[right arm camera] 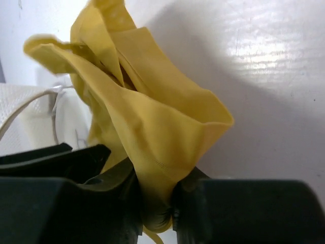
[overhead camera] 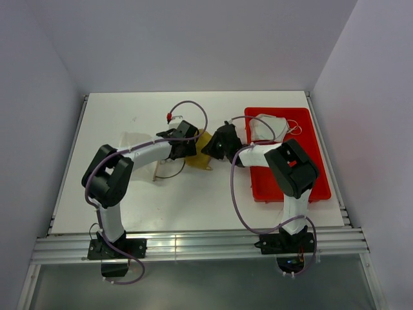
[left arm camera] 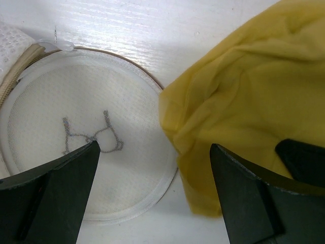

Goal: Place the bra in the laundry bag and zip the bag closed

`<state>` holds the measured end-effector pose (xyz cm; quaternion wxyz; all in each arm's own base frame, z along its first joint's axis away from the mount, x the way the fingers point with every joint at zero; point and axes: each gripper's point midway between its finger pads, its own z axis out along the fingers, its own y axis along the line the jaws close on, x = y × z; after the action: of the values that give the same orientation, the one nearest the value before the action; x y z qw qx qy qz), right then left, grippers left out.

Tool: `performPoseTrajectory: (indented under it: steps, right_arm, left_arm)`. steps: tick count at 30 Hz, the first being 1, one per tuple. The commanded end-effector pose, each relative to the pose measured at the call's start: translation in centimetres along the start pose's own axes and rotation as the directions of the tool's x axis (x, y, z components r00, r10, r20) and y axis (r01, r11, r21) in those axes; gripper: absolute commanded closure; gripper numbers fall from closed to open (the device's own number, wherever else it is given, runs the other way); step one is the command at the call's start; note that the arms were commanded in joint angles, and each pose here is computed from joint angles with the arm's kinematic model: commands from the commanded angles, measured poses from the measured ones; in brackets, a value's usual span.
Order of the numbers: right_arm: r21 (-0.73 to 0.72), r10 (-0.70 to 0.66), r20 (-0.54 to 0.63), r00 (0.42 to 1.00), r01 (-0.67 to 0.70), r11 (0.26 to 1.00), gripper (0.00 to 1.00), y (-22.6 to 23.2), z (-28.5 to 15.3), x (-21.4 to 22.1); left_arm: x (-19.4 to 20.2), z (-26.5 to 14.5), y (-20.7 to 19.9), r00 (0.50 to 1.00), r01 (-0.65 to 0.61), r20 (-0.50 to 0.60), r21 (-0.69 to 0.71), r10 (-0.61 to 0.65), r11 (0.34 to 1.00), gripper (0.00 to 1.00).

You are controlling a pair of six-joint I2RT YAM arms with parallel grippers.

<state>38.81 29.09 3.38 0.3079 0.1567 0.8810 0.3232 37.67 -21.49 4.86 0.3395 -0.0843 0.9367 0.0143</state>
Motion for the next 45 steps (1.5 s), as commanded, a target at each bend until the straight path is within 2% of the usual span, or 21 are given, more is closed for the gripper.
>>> performPoseTrajectory:
  steps: [1,4,5,9,12,16,20,27,33,40,45]
  right_arm:
    - [0.041,-0.032,0.066,0.997,0.03,0.999,0.75,1.5,-0.3,-2.0]
    - [0.073,-0.039,0.089,0.995,0.033,0.997,0.8,1.3,-0.4,-2.4]
    - [0.074,-0.043,0.09,0.995,0.036,0.997,0.84,1.3,-0.5,-2.5]
    - [0.063,-0.04,0.093,0.995,0.035,0.997,0.88,1.8,-1.1,-2.7]
    - [0.053,-0.043,0.093,0.995,0.038,0.998,0.91,2.4,-1.8,-3.0]
    - [0.029,-0.05,0.095,0.994,0.047,0.998,0.93,3.9,-3.3,-3.6]
    - [0.025,-0.051,0.113,0.992,0.048,0.999,0.96,4.9,-5.1,-4.7]
    - [0.013,-0.017,0.114,0.993,0.016,1.0,0.98,6.0,-8.0,-5.7]
    - [0.043,0.001,0.17,0.985,-0.009,0.999,0.99,4.8,-10.4,-7.1]
    - [0.081,-0.002,0.174,0.985,-0.013,0.997,1.0,3.7,-10.7,-7.1]
    - [0.082,0.005,0.169,0.986,-0.019,0.996,1.0,3.1,-10.7,-6.8]
  left_arm:
    - [-1.9,-2.7,-1.0,0.998,0.018,0.05,0.074,-0.022,0.997,0.02]
    - [-3.3,-4.8,-1.9,0.996,0.02,0.087,0.12,-0.03,0.993,0.02]
    - [-3.8,-5.5,-2.1,0.995,0.015,0.098,0.132,-0.028,0.991,0.01]
    - [-5.6,-9.2,-2.6,0.99,-0.011,0.144,0.152,-0.011,0.988,0.01]
    - [-7.5,-11.7,-1.6,0.978,-0.017,0.209,0.111,-0.006,0.994,0.01]
    - [-7.5,-13.5,2.8,0.971,-0.052,0.228,-0.073,0.068,0.996,0.01]
    - [-6.0,-13.7,6.7,0.966,-0.089,0.213,-0.26,0.147,0.962,0.01]
    - [-4.0,-12.6,9.5,0.945,-0.199,0.14,-0.469,0.294,0.861,0.01]
    - [-3.9,-11.2,8.8,0.925,-0.265,0.099,-0.522,0.366,0.811,0.01]
    - [-3.8,-9.9,8.6,0.908,-0.296,0.071,-0.589,0.412,0.752,0.02]
    - [-3.8,-9.1,9.2,0.888,-0.313,0.048,-0.665,0.458,0.678,0.02]
